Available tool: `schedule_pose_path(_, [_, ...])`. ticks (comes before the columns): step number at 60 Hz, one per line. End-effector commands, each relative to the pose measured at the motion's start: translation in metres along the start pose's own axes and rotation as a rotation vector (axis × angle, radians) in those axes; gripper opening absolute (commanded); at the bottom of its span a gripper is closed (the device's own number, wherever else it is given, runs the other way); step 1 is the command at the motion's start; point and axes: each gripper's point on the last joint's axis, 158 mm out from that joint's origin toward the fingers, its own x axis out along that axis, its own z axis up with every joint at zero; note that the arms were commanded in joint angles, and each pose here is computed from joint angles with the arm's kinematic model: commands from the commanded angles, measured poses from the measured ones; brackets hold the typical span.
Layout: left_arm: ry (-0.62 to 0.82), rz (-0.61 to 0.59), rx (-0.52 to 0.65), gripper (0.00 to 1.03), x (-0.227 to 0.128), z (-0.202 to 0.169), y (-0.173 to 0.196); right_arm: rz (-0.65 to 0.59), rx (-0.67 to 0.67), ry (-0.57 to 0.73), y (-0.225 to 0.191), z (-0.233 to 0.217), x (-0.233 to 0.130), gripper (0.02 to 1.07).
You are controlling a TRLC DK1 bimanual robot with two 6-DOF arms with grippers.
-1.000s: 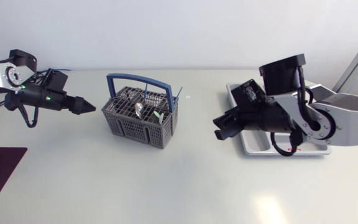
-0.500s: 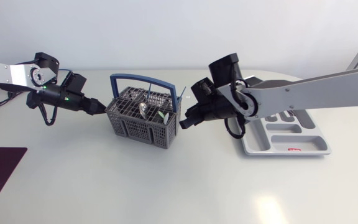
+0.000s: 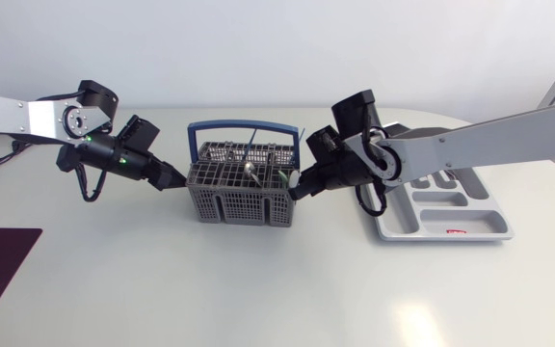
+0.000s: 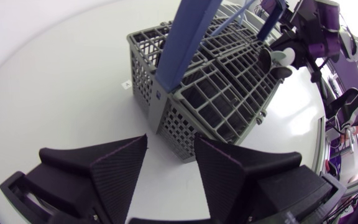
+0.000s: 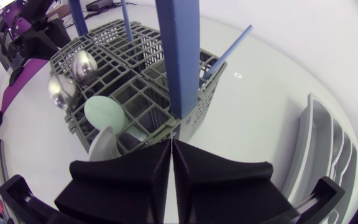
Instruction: Unload the cutlery basket into the drawer organizer.
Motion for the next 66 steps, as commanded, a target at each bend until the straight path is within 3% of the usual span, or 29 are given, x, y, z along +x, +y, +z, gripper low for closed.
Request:
schedule_pose_path(1, [-0.021, -0.064, 0.066, 0.60, -0.002, 0.007, -0.034, 0.032, 0.001, -0.025, 0.010, 0.002, -0.008, 0.12])
schedule_pose_path(27, [-0.025, -0.048, 0.058, 0.60, -0.009, 0.001, -0.030, 0.053, -0.024, -0.033, 0.040, -0.005, -0.029, 0.12])
schedule_pose_path(44, [-0.014, -0.051, 0.069, 0.60, -0.014, -0.013, -0.038, -0.017, -0.019, -0.015, 0.027, -0.015, -0.029, 0.14])
schedule_pose_path(46, [-0.016, -0.044, 0.068, 0.64, -0.016, -0.014, -0.036, -0.020, -0.020, -0.009, 0.027, -0.018, -0.028, 0.16])
schedule_pose_path(48, [-0.019, -0.038, 0.063, 0.70, -0.018, -0.015, -0.033, -0.018, -0.019, -0.002, 0.028, -0.021, -0.029, 0.21])
schedule_pose_path(52, [-0.022, -0.024, 0.056, 0.84, -0.022, -0.018, -0.026, -0.068, -0.037, 0.002, 0.025, -0.024, -0.032, 0.52])
schedule_pose_path(57, [-0.028, -0.004, 0.061, 0.91, -0.029, -0.022, -0.019, -0.105, -0.056, -0.012, 0.021, -0.023, -0.044, 0.90])
schedule_pose_path(60, [-0.038, 0.013, 0.068, 0.93, -0.035, -0.023, -0.015, -0.138, -0.066, -0.023, 0.016, -0.023, -0.052, 0.97])
schedule_pose_path(66, [-0.079, 0.073, 0.113, 0.97, -0.059, -0.020, -0.005, -0.174, -0.075, -0.056, 0.005, -0.020, -0.073, 1.01])
